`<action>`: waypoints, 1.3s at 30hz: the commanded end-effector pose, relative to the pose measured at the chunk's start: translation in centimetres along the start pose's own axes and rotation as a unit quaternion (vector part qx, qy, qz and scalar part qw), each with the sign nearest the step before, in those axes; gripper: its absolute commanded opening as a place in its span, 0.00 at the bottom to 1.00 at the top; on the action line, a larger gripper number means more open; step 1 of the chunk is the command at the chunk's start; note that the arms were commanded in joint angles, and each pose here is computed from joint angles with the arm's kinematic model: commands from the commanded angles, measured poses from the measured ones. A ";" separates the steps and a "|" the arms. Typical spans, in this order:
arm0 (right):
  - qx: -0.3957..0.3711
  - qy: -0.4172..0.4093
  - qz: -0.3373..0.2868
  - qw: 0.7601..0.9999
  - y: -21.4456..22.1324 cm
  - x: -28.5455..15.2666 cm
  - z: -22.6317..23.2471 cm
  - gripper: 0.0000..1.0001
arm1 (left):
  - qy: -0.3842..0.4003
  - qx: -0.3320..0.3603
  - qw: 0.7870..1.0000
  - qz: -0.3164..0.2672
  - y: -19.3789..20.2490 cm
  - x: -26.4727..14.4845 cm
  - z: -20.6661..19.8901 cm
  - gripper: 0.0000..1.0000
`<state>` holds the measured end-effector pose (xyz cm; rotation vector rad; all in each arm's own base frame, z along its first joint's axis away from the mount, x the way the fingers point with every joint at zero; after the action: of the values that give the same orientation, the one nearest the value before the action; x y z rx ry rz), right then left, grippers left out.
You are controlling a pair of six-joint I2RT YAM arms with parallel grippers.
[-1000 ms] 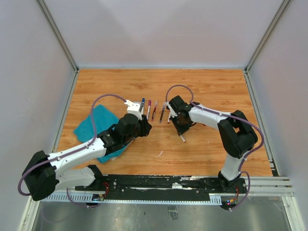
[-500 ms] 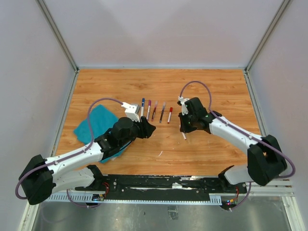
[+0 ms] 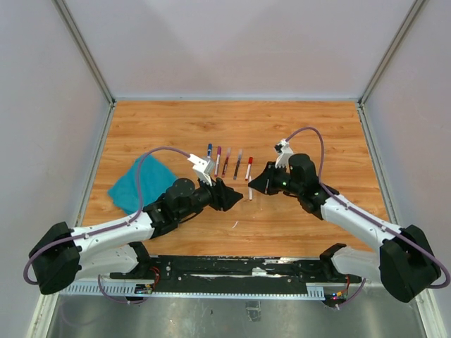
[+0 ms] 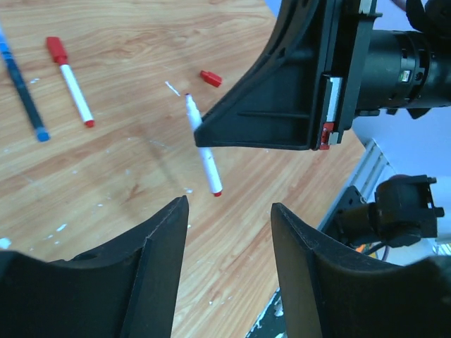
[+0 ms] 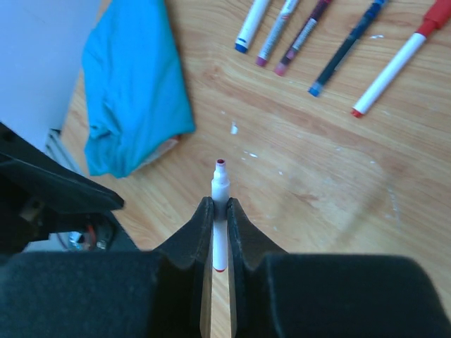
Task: Insert the pens into the pen caps
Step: Pick up the pen from the center of the board.
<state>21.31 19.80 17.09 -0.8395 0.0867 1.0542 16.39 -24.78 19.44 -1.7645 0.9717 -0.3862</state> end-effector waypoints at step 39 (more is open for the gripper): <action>0.063 -0.175 -0.020 0.982 0.4 -2.5 4.1 0.06 | 0.050 -0.001 0.999 -0.016 -0.5 3.2 -2.0 0.03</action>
<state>18.76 21.08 20.70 -0.5111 -0.1212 1.1192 16.79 -27.92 18.58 -1.7677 1.0531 -0.4410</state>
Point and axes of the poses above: each gripper's point midway between its finger pads, its own x axis out along the fingers, its own z axis along the line the jaws close on, y = z × x, the point moved 7 cm from there along -x, back along the fingers, and after that the axes turned 10 degrees about x, right-handed, at the moved point
